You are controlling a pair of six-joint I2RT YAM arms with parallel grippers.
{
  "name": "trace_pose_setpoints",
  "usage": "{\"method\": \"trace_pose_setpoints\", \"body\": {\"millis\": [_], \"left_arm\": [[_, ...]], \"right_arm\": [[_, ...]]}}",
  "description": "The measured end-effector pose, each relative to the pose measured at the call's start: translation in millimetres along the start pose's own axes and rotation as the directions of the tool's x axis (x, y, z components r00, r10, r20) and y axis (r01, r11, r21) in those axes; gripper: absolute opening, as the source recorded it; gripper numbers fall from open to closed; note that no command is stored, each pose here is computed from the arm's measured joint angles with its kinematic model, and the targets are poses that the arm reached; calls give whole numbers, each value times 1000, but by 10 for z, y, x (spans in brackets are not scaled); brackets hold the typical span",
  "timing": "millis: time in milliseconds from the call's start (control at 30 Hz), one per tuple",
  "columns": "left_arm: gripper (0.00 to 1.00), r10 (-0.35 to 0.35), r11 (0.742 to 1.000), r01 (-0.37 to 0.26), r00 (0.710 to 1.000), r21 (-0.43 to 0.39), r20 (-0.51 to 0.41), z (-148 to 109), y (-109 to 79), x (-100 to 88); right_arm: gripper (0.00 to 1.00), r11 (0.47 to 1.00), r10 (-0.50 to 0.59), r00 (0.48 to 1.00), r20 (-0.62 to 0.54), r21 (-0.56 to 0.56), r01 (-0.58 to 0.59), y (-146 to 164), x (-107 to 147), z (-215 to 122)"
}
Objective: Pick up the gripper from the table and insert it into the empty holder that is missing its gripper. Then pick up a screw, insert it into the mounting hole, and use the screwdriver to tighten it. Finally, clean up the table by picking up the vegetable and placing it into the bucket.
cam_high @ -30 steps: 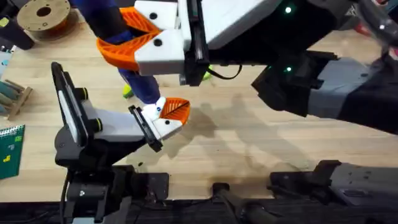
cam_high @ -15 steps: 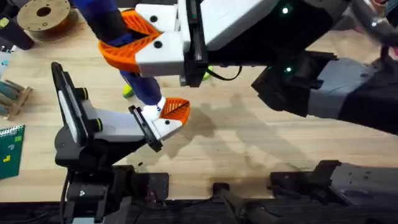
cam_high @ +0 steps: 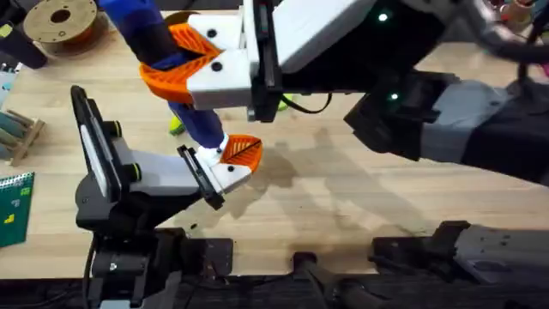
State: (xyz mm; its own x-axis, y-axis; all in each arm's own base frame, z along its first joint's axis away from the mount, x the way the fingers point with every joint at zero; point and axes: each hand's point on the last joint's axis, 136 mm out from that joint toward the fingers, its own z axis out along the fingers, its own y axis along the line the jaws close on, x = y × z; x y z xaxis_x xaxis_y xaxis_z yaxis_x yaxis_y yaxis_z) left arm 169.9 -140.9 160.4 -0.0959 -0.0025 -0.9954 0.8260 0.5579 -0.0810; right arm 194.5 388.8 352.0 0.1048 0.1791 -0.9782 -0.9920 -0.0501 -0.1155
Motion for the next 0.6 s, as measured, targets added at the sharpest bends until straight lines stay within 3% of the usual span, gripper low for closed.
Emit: {"method": "trace_pose_setpoints", "body": {"millis": [600], "left_arm": [[5,0,1000,0,1000,0,0,0,1,0]], "right_arm": [[7,1000,-17,1000,16,9,17,-42,10,14]]}}
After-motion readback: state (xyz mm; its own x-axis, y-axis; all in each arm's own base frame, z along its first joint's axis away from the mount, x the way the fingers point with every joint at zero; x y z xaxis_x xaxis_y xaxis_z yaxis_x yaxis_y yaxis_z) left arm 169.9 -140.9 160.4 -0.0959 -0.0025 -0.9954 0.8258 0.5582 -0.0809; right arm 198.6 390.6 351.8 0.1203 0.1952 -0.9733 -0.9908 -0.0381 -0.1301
